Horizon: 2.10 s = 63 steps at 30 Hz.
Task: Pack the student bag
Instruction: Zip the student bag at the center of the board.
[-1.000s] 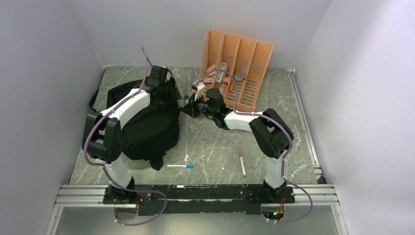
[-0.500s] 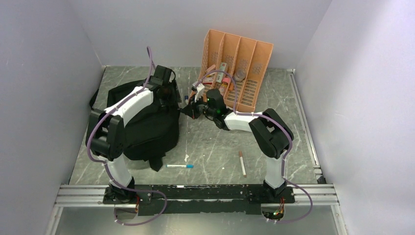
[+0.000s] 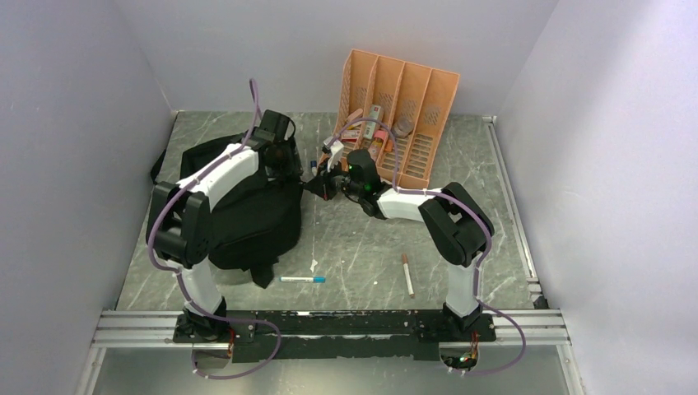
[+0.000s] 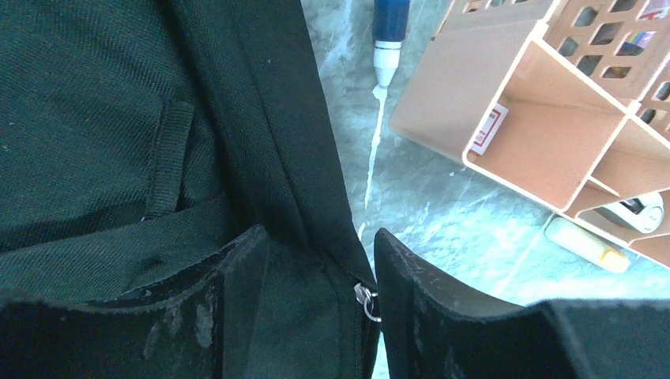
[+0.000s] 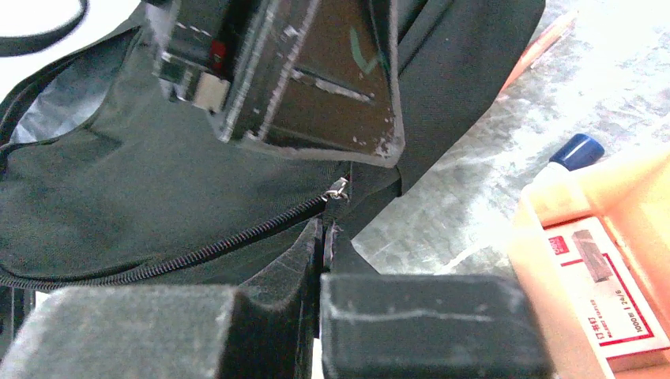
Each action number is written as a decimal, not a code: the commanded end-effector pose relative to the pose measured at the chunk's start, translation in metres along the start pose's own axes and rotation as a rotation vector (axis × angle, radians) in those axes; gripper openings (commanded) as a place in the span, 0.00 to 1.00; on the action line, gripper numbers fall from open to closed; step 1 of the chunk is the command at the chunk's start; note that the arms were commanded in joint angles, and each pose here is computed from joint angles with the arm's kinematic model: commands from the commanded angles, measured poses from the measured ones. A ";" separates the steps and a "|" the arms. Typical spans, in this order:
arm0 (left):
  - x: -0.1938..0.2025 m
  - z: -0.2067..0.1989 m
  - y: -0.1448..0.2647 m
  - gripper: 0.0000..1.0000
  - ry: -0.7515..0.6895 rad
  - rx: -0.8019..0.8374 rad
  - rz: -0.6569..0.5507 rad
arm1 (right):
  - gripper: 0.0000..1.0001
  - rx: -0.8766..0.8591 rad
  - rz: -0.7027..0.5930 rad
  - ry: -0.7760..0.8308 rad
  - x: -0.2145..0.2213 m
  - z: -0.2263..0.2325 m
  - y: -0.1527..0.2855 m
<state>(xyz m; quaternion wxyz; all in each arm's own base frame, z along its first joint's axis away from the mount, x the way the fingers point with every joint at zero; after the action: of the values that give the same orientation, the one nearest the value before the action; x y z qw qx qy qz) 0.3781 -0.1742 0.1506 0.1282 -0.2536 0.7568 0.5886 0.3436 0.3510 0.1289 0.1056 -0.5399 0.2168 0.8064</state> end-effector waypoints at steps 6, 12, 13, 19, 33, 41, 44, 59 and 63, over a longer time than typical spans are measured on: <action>0.010 -0.008 -0.027 0.56 0.022 0.024 0.063 | 0.00 -0.079 -0.069 0.072 -0.025 0.017 0.001; 0.012 -0.011 -0.031 0.10 0.012 0.060 0.070 | 0.00 -0.073 -0.062 0.073 -0.025 0.017 0.002; 0.011 -0.012 -0.031 0.05 0.012 0.062 0.069 | 0.00 -0.073 -0.056 0.071 -0.025 0.017 0.002; -0.007 -0.006 -0.036 0.05 0.001 0.015 0.039 | 0.00 -0.060 0.018 0.102 -0.019 0.025 0.011; -0.031 0.005 -0.056 0.05 0.048 -0.018 -0.002 | 0.00 -0.296 0.096 0.175 -0.016 0.125 0.027; -0.049 0.013 -0.061 0.05 0.099 -0.021 -0.032 | 0.00 -0.421 0.111 0.182 -0.007 0.175 0.023; -0.054 0.019 -0.056 0.05 0.110 -0.012 -0.035 | 0.00 -0.445 0.071 0.160 -0.008 0.181 0.025; -0.003 0.033 0.048 0.62 -0.059 0.134 -0.023 | 0.00 -0.076 0.041 0.110 0.002 0.125 0.025; 0.022 0.036 0.062 0.62 -0.104 0.116 0.001 | 0.00 -0.089 0.058 0.114 0.005 0.126 0.024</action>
<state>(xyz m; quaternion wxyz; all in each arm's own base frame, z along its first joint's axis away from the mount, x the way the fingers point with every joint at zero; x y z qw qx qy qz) 0.3490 -0.1329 0.1916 0.1760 -0.2575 0.7800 0.5425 0.2233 0.3863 0.1552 0.0218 -0.5692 0.2161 0.7930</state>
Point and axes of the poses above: each gripper's point midway between its finger pads, its own y axis back along the fingers, its own z axis along the line the jaws close on, x = y × z, the point moved 5 cm from there along y, back along the fingers, and after that the axes turned 1 degree about -y, right-handed, at the moved point
